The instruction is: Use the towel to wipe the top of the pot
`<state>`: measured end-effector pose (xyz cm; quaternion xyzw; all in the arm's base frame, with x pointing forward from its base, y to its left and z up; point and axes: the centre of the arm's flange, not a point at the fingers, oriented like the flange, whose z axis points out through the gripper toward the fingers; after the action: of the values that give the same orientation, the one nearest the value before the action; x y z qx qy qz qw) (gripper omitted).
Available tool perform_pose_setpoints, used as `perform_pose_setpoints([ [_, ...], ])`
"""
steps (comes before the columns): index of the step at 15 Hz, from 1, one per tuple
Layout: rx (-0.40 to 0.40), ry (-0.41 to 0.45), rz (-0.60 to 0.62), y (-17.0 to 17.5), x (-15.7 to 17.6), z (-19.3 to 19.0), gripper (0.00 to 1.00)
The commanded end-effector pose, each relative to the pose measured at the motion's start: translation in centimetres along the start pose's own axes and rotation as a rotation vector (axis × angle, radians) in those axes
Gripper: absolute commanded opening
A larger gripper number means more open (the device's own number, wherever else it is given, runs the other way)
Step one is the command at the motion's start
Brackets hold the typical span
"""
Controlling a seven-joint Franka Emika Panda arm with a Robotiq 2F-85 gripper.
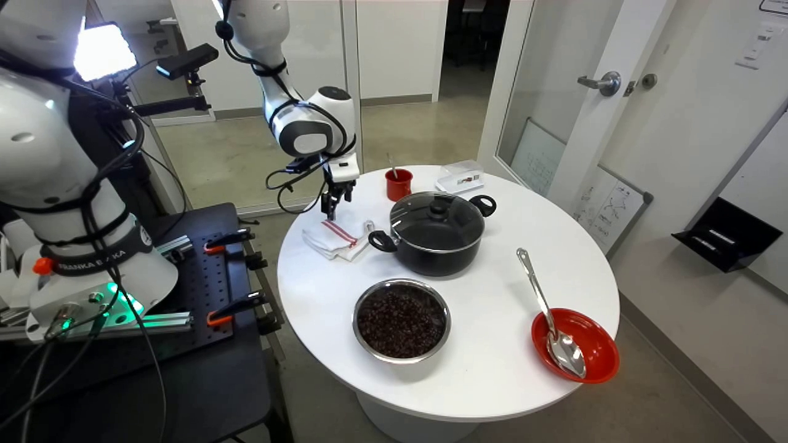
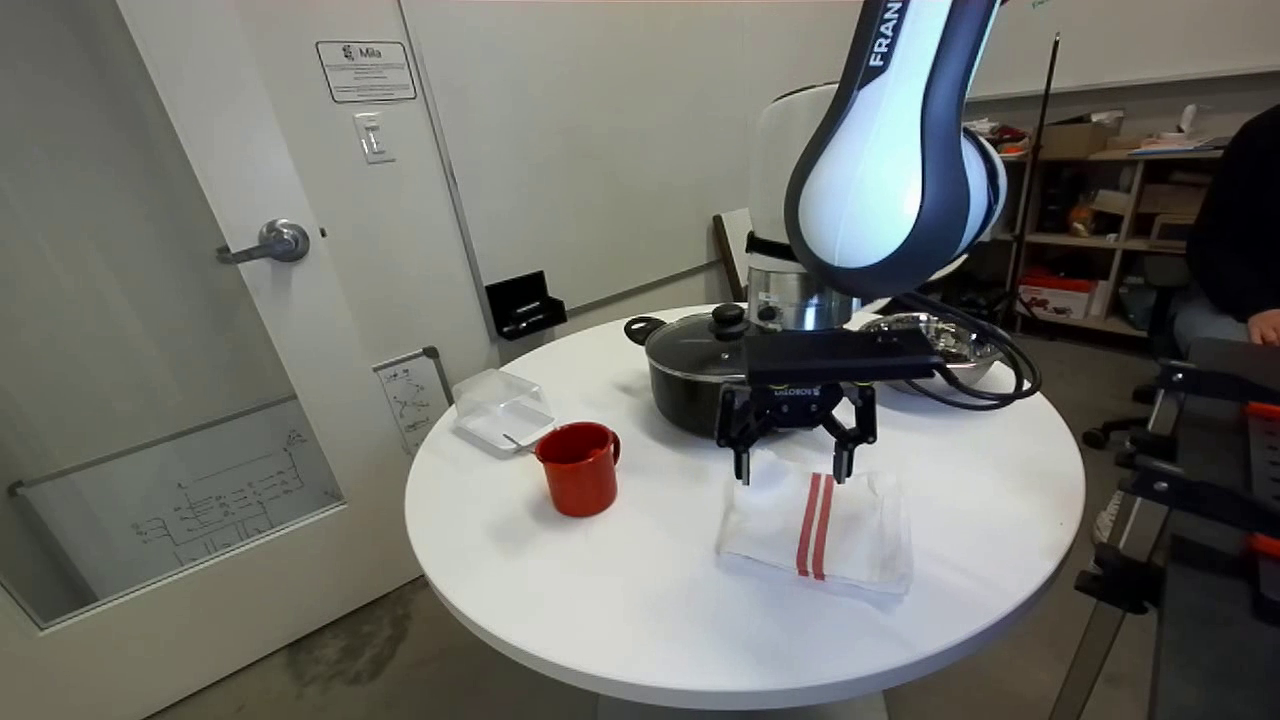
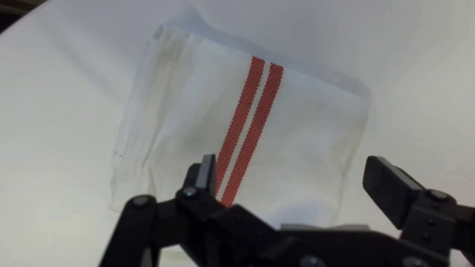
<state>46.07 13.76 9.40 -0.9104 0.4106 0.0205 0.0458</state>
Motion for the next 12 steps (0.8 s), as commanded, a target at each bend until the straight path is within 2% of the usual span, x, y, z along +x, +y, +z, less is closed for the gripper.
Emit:
perform_pose_setpoints([
  [1, -0.017, -0.032, 0.008, 0.4, 0.9, 1.3, 1.0],
  [12, -0.014, -0.073, 0.019, 1.1, 1.9, 4.2, 1.0],
])
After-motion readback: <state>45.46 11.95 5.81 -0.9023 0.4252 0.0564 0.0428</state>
